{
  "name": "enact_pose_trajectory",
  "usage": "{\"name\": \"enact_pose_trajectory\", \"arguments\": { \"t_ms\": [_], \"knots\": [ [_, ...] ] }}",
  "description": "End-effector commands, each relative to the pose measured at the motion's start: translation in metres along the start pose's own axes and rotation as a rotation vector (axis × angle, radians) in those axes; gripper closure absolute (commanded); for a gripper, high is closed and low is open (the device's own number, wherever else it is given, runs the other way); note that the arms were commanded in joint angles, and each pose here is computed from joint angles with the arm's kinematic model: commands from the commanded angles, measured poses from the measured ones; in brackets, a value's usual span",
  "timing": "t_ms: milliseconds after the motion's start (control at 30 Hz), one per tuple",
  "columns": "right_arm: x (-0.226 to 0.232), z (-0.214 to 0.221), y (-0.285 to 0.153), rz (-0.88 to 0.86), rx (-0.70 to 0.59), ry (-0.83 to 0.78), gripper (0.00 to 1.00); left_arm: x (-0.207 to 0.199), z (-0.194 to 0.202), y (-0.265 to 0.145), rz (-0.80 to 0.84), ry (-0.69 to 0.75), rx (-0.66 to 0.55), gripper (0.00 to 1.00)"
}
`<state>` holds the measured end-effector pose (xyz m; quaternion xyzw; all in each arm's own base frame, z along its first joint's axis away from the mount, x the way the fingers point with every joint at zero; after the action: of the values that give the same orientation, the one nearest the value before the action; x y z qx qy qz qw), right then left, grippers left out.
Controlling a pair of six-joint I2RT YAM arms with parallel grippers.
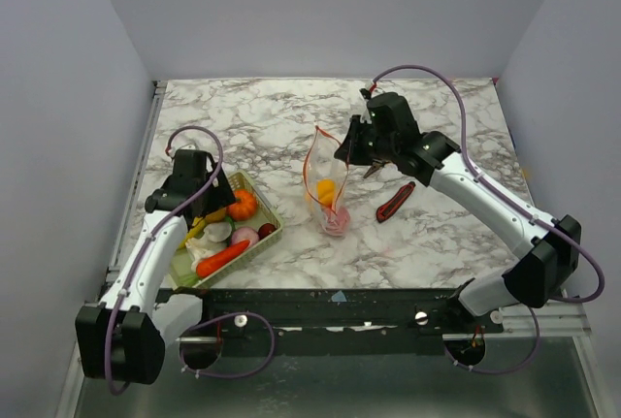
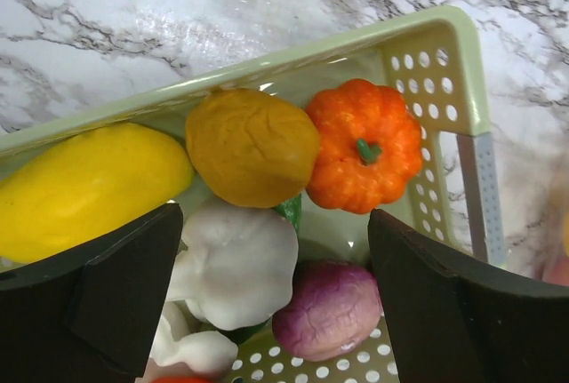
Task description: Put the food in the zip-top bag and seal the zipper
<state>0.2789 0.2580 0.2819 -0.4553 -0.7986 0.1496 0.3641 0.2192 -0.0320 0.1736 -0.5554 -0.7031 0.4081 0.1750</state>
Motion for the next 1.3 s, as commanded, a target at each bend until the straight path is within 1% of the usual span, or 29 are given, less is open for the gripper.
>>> {"name": "enact_pose_trajectory", "arguments": {
  "t_ms": [0, 167, 233, 433, 567, 667, 833, 900, 1033, 1100, 1133, 1167, 1267],
  "knots": [
    [0.002, -0.004, -0.011, -0.010, -0.042, -0.010, 1.00, 0.004, -0.010, 0.016, -0.064, -0.063, -0.007, 0.16],
    [0.003, -0.006, -0.012, -0.021, -0.045, -0.011, 1.00, -0.006, -0.010, 0.032, -0.051, -0.087, 0.083, 0.29],
    [0.004, -0.006, -0.011, -0.025, -0.045, -0.011, 1.00, -0.007, -0.011, 0.037, -0.067, -0.088, 0.096, 0.29],
    [0.004, -0.007, -0.012, -0.026, -0.047, -0.014, 1.00, 0.005, -0.010, 0.046, -0.189, -0.094, 0.101, 0.30],
    [0.004, -0.008, -0.011, -0.021, -0.053, -0.020, 1.00, 0.006, -0.008, 0.050, -0.203, -0.092, 0.117, 0.31],
    [0.004, -0.006, -0.007, -0.024, -0.039, -0.020, 1.00, 0.006, -0.007, 0.052, -0.214, -0.096, 0.133, 0.37],
    [0.005, -0.006, -0.005, -0.032, -0.036, -0.018, 1.00, 0.008, -0.005, 0.052, -0.231, -0.097, 0.144, 0.39],
    [0.005, -0.006, -0.006, -0.033, -0.036, -0.017, 1.00, 0.011, -0.004, 0.049, -0.244, -0.101, 0.133, 0.45],
    [0.003, -0.005, -0.008, -0.024, -0.044, -0.015, 1.00, 0.012, -0.006, 0.039, -0.238, -0.115, 0.097, 0.52],
    [0.003, -0.005, -0.008, -0.021, -0.046, -0.016, 1.00, 0.012, -0.009, 0.033, -0.224, -0.116, 0.079, 0.60],
    [0.003, -0.005, -0.009, -0.023, -0.045, -0.016, 1.00, 0.011, -0.010, 0.030, -0.221, -0.115, 0.072, 0.66],
    [0.003, -0.005, -0.009, -0.025, -0.043, -0.013, 1.00, 0.011, -0.012, 0.027, -0.213, -0.116, 0.060, 0.70],
    [0.004, -0.003, -0.008, -0.032, -0.041, -0.008, 1.00, 0.009, -0.018, 0.013, -0.187, -0.118, 0.035, 0.76]
  ]
}}
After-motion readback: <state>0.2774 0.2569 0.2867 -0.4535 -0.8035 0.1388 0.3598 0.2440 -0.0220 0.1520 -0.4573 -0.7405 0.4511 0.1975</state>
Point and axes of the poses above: each gripper's point midway between its finger pads, its own y axis out along the fingers, its own x axis along the line the jaws close on, z = x × y, the point moved 6 cm from there along -y, back along the fingers, and after that the axes turned 1 degree about -y, right-handed, at the moved point
